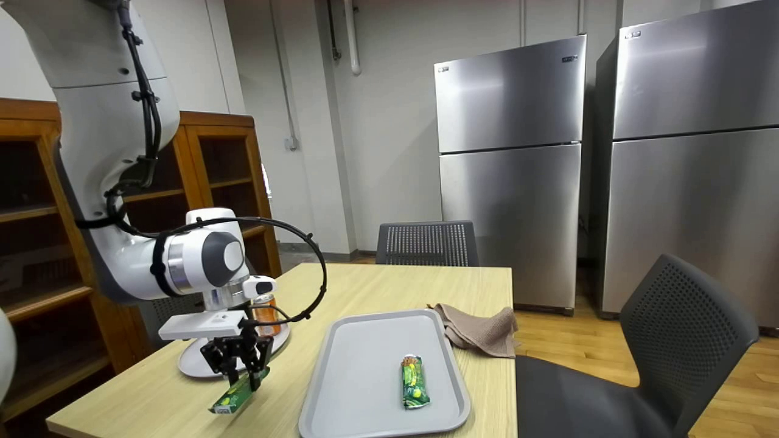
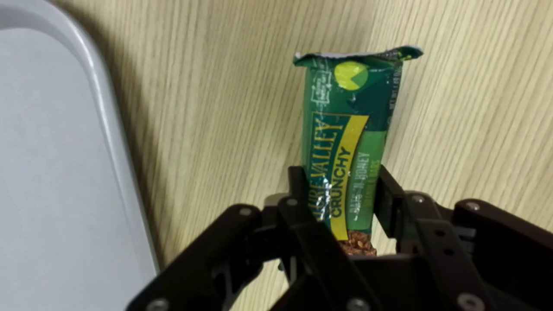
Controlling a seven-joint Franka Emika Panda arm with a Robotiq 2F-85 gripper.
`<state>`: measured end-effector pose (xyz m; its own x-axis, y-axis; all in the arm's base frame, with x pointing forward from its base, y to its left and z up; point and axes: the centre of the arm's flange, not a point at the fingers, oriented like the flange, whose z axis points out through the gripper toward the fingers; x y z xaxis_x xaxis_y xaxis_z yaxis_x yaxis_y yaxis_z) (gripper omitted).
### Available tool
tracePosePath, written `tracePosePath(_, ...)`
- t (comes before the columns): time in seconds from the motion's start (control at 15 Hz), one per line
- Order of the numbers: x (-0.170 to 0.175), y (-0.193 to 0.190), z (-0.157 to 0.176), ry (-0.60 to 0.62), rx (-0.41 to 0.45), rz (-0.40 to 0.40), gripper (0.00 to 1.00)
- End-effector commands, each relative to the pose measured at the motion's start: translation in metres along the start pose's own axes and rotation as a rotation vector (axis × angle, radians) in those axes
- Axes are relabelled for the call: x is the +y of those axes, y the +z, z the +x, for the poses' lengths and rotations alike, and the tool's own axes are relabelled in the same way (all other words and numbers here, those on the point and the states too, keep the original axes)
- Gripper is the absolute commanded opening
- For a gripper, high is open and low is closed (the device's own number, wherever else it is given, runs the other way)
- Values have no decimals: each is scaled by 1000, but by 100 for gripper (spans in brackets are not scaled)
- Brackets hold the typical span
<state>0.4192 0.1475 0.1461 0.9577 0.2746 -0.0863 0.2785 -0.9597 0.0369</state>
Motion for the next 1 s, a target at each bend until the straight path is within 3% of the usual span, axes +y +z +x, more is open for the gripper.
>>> tracePosePath(0.0,-6,6,10,-12,-5,-20,16)
tracePosePath(0.07,-6,5,10,-14,-5,-21,16)
tracePosePath(0.13,-6,5,10,-13,-6,-21,66)
tracePosePath(0.27,-3,2,12,-10,-3,-21,72)
tracePosePath(0.53,10,-15,13,9,21,-6,100)
tracePosePath(0.93,46,-36,12,75,46,17,100)
